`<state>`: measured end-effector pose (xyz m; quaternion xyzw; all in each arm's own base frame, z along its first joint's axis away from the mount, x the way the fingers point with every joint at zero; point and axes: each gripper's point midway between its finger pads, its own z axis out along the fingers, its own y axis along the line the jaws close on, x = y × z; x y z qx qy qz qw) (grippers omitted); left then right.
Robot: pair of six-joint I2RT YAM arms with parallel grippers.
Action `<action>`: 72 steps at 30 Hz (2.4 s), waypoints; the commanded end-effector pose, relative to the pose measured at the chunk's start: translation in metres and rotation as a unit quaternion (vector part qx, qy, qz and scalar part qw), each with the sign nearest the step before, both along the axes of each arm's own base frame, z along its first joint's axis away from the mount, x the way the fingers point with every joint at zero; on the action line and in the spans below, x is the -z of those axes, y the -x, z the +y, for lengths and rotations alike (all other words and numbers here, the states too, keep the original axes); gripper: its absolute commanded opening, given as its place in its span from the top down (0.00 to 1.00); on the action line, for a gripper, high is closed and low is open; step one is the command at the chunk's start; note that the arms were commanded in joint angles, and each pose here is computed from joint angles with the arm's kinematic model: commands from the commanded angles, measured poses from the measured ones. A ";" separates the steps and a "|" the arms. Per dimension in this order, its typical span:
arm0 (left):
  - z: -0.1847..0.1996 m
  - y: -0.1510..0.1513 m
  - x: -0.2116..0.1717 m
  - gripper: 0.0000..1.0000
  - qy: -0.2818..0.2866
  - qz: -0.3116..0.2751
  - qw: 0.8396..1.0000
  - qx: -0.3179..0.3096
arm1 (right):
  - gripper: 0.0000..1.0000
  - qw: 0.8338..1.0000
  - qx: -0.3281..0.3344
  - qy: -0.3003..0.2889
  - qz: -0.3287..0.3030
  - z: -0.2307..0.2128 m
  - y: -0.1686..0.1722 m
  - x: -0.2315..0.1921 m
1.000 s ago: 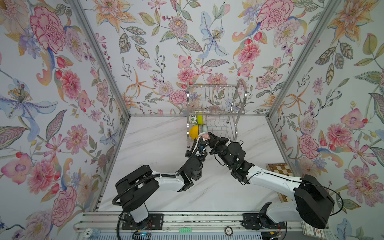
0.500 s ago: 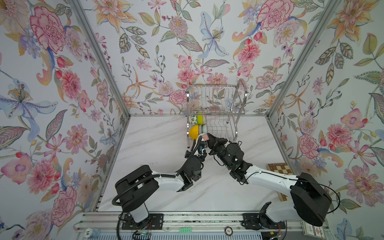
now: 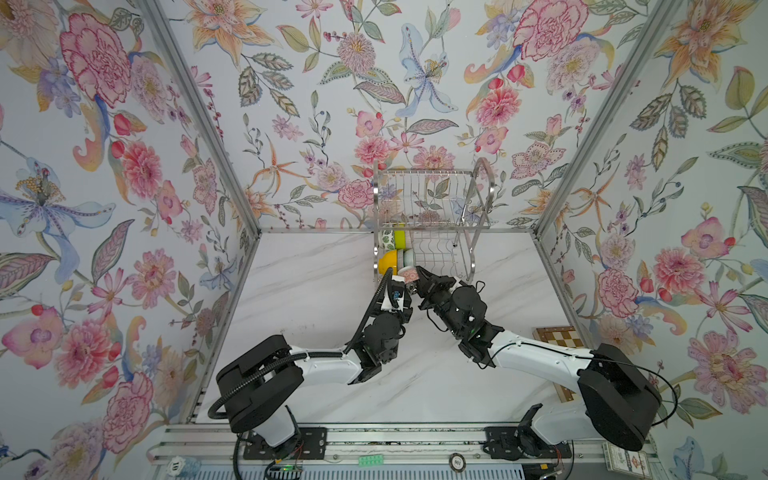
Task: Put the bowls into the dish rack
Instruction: 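Carry the pink patterned bowl on edge toward the rack front with both grippers, then open the left gripper and draw it back while the right holds the bowl, then push the pink bowl into the rack beside the pale green bowl with the right gripper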
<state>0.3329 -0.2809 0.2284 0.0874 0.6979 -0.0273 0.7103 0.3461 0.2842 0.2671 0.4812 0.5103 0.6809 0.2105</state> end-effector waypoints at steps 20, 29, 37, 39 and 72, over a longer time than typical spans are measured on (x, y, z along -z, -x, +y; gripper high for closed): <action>-0.010 0.012 -0.008 0.01 0.081 0.099 0.983 0.134 | 1.00 0.987 0.031 0.120 -0.099 -0.061 -0.008 -0.019; -0.012 0.019 -0.010 0.01 0.085 0.168 0.962 0.196 | 1.00 0.936 0.000 0.300 -0.183 -0.083 -0.016 -0.027; -0.004 0.009 -0.034 0.01 0.074 0.208 0.953 0.208 | 1.00 0.867 -0.072 0.403 -0.286 -0.062 -0.012 -0.042; -0.001 0.006 -0.044 0.01 0.078 0.204 0.952 0.216 | 1.00 0.843 -0.084 0.431 -0.312 -0.057 -0.010 -0.044; -0.006 -0.023 0.009 0.01 0.074 0.199 0.954 0.211 | 1.00 0.689 -0.092 0.539 -0.476 -0.034 -0.054 0.020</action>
